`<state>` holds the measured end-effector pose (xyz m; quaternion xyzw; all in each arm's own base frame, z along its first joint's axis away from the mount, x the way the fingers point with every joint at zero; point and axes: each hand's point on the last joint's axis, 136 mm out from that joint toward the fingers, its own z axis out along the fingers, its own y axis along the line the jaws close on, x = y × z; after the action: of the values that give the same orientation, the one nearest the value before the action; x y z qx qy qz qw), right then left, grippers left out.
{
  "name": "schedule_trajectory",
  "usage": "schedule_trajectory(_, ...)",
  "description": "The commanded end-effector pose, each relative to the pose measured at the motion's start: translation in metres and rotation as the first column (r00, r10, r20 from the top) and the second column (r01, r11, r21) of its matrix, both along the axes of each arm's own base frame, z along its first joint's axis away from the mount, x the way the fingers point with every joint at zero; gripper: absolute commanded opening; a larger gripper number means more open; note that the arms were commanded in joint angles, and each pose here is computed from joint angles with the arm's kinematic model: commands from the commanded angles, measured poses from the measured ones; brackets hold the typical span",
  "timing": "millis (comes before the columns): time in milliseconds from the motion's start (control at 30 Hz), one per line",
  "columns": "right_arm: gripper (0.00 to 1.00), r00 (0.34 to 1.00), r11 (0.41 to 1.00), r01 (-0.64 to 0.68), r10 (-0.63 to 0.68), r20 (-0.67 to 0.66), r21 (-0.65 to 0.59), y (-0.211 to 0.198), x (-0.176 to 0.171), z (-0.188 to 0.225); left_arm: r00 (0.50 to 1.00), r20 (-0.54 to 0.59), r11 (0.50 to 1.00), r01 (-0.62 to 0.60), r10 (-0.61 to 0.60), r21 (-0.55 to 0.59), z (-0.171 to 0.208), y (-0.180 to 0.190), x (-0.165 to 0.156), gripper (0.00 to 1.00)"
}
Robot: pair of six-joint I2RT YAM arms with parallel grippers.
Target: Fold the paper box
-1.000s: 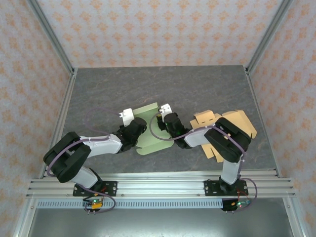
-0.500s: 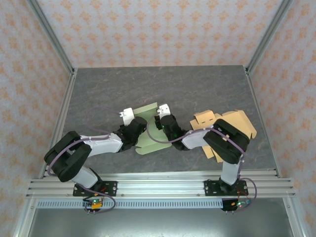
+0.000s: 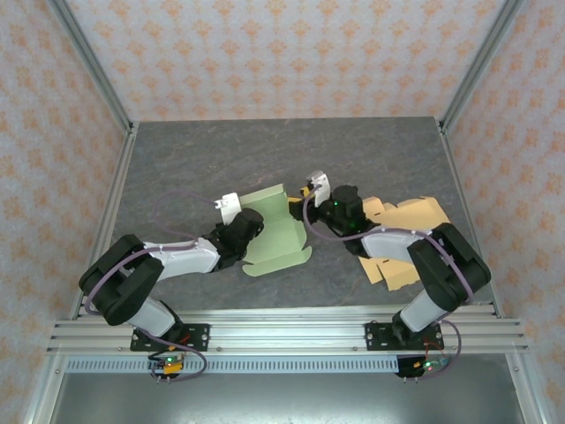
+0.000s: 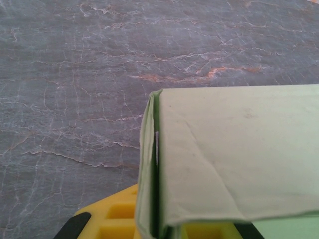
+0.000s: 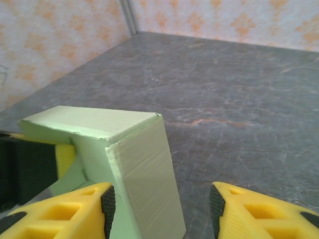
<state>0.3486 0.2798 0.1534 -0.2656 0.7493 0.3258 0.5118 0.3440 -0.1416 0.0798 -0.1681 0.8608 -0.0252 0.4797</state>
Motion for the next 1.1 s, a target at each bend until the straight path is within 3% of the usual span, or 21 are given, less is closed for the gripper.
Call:
schedule_trajectory(0, 0.57, 0.962, 0.962, -0.272, 0.272, -0.034, -0.008, 0.015, -0.03, 0.007, 0.999, 0.025, 1.0, 0.031, -0.031, 0.0, 0.006, -0.007, 0.005, 0.0)
schedule_trajectory(67, 0.57, 0.949, 0.945, -0.313, 0.309, -0.059, -0.099, 0.009, -0.033, -0.003, 0.994, 0.031, 0.994, 0.101, -0.102, 0.027, 0.012, -0.014, 0.01, 0.0)
schedule_trajectory(100, 0.66, 0.938, 0.927, -0.347, 0.341, -0.071, -0.139, 0.007, -0.037, -0.009, 0.991, 0.028, 0.991, 0.132, -0.133, 0.034, 0.014, -0.018, 0.011, 0.0)
schedule_trajectory(133, 0.69, 0.922, 0.903, -0.388, 0.379, -0.085, -0.186, 0.006, -0.043, -0.017, 0.984, 0.027, 0.983, 0.173, -0.175, 0.058, 0.018, -0.023, 0.013, 0.0)
schedule_trajectory(233, 0.69, 0.84, 0.805, -0.543, 0.518, -0.164, -0.238, 0.004, -0.066, -0.029, 0.974, 0.031, 0.972, 0.222, -0.225, 0.083, 0.023, -0.027, 0.014, 0.0)
schedule_trajectory(267, 0.68, 0.835, 0.798, -0.55, 0.522, -0.173, -0.245, 0.003, -0.066, -0.029, 0.974, 0.032, 0.971, 0.223, -0.226, 0.081, 0.024, -0.026, 0.014, 0.0)
schedule_trajectory(533, 0.68, 0.843, 0.795, -0.536, 0.522, -0.129, -0.284, 0.003, -0.058, -0.028, 0.949, 0.065, 0.951, 0.308, -0.31, 0.032, 0.025, -0.04, 0.015, 0.0)
schedule_trajectory(900, 0.69, 0.942, 0.879, -0.335, 0.317, -0.11, -0.339, -0.021, -0.022, -0.032, 0.936, 0.057, 0.936, 0.343, -0.347, 0.078, 0.027, -0.038, 0.011, 0.0)
schedule_trajectory(1067, 0.7, 0.934, 0.889, -0.357, 0.34, -0.109, -0.286, -0.016, -0.026, -0.027, 0.93, 0.049, 0.929, 0.36, -0.365, 0.08, 0.023, -0.041, 0.011, 0.0)
